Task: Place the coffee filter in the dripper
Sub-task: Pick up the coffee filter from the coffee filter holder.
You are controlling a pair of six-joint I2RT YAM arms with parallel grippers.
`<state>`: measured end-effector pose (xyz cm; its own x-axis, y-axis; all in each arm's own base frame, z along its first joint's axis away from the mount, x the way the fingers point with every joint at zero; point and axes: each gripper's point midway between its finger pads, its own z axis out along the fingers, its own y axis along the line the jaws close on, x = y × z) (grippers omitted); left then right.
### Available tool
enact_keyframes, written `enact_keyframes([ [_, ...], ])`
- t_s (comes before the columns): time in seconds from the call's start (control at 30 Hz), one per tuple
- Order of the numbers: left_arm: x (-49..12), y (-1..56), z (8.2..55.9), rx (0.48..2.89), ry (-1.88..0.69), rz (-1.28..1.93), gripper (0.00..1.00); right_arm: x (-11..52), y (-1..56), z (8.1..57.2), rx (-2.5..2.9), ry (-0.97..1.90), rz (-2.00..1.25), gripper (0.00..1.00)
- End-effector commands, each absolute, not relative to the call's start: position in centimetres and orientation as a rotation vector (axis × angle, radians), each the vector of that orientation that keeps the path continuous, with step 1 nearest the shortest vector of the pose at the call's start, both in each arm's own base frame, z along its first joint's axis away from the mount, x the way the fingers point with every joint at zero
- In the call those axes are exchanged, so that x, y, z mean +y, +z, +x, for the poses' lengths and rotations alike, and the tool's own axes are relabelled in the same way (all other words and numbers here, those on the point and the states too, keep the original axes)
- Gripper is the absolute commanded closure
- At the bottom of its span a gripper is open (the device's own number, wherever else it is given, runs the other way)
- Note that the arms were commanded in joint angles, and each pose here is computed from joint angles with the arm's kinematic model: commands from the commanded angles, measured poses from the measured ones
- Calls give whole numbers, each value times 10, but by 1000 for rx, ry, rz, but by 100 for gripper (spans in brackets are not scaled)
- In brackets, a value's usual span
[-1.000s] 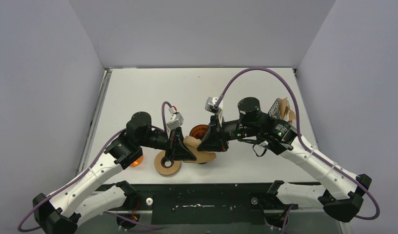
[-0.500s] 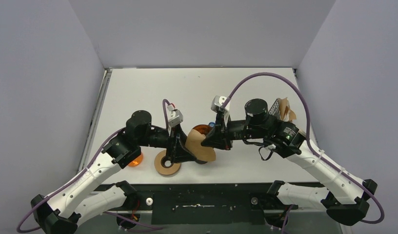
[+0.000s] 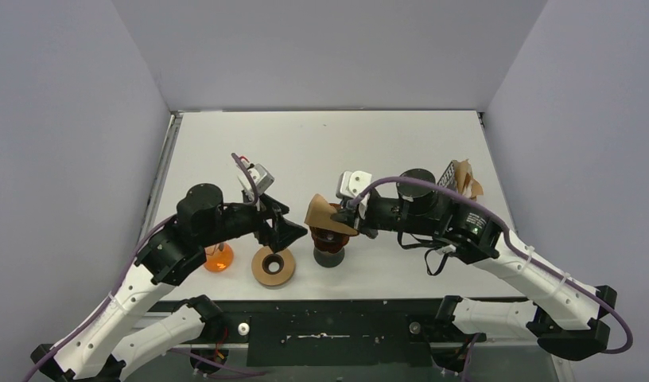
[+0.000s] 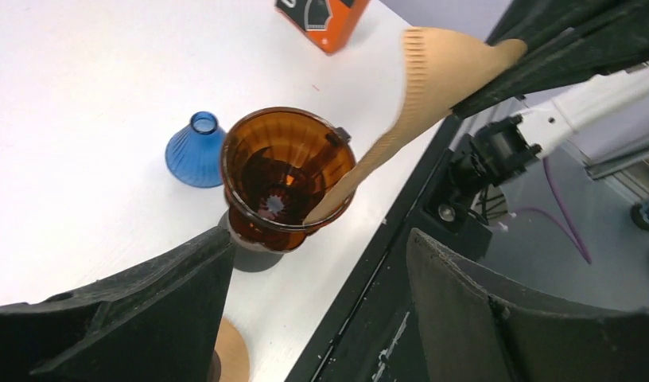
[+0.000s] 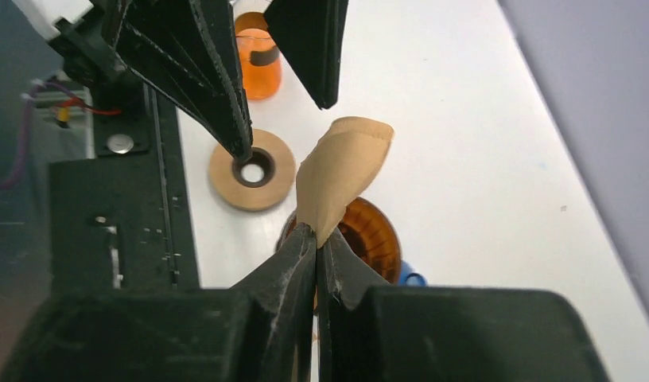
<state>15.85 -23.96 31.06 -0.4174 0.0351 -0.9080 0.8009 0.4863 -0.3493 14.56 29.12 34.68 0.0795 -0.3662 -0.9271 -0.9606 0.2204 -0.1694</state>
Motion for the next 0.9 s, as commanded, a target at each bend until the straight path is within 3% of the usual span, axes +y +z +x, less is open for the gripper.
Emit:
enact_keyframes([
  [0.0, -222, 332, 176, 1796, -939, 529, 23, 289, 379, 170, 1218, 457, -1352, 100],
  [0.43, -224, 359, 176, 1754, -1071, 368, 22, 295, 374, 192, 886, -129, -1471, 100],
  [0.67, -228, 370, 178, 1752, -1172, 271, 23, 281, 378, 196, 782, -302, -1452, 100],
  [0.87, -239, 375, 190, 1744, -1370, 219, 29, 268, 367, 192, 699, -387, -1470, 100],
])
